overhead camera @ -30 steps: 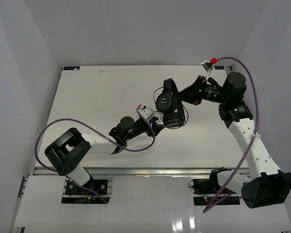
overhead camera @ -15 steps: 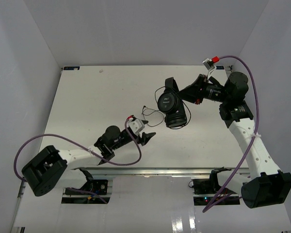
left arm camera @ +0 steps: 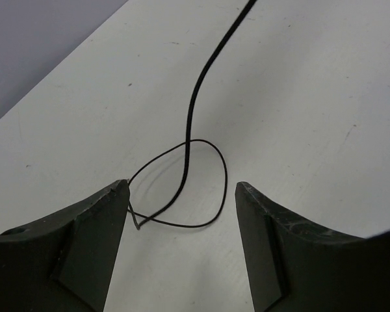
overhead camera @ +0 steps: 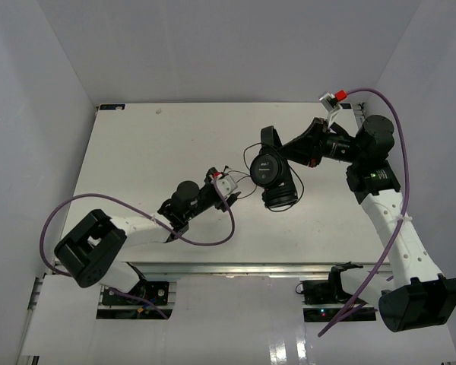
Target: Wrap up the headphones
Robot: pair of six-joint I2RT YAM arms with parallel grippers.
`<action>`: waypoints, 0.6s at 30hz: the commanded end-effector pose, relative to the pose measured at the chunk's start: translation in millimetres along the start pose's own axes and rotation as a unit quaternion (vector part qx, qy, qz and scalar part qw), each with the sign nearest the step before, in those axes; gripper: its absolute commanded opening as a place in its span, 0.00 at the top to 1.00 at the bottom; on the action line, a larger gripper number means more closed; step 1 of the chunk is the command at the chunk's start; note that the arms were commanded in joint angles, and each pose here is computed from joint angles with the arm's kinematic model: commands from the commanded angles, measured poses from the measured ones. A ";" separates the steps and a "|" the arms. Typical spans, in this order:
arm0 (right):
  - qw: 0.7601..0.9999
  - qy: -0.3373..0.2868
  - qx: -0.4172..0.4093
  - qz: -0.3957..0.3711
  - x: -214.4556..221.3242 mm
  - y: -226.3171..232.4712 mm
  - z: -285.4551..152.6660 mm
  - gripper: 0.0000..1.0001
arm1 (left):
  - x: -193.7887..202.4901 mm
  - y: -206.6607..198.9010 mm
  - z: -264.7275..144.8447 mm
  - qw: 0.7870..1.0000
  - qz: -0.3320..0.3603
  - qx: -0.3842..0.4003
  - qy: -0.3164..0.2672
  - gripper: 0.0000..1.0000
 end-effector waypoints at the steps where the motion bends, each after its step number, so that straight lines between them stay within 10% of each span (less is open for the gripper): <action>1: 0.999 -0.004 -0.026 -0.034 -2.9 20.1 -4.6 0.92 | -9.5 17.3 33.8 1.000 0.024 -0.002 -0.007 0.26; 4: 0.999 -0.004 -0.028 -0.033 -1.7 21.6 -5.0 0.92 | -7.8 18.8 48.7 1.000 0.019 0.007 -0.007 0.34; 8: 0.999 -0.005 -0.028 -0.033 -3.1 21.5 -4.9 0.92 | -6.9 12.1 52.4 0.999 -0.004 0.032 -0.019 0.82; 11: 1.000 -0.011 -0.016 -0.019 -7.6 17.0 -2.9 0.92 | -8.4 2.0 42.2 0.998 -0.035 0.053 -0.031 0.98; 18: 0.996 -0.064 0.051 0.026 -31.2 -3.3 5.8 0.92 | -10.0 -42.2 31.3 0.986 -0.125 0.106 0.007 1.00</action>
Point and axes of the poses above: each gripper's point midway between its finger pads, its own z axis out along the fingers, its own y axis along the line the jaws close on, x = y × z, the point moved 8 cm from there along -z, back along the fingers, and after that the axes turned 10 degrees about z, right-handed, at the moved point
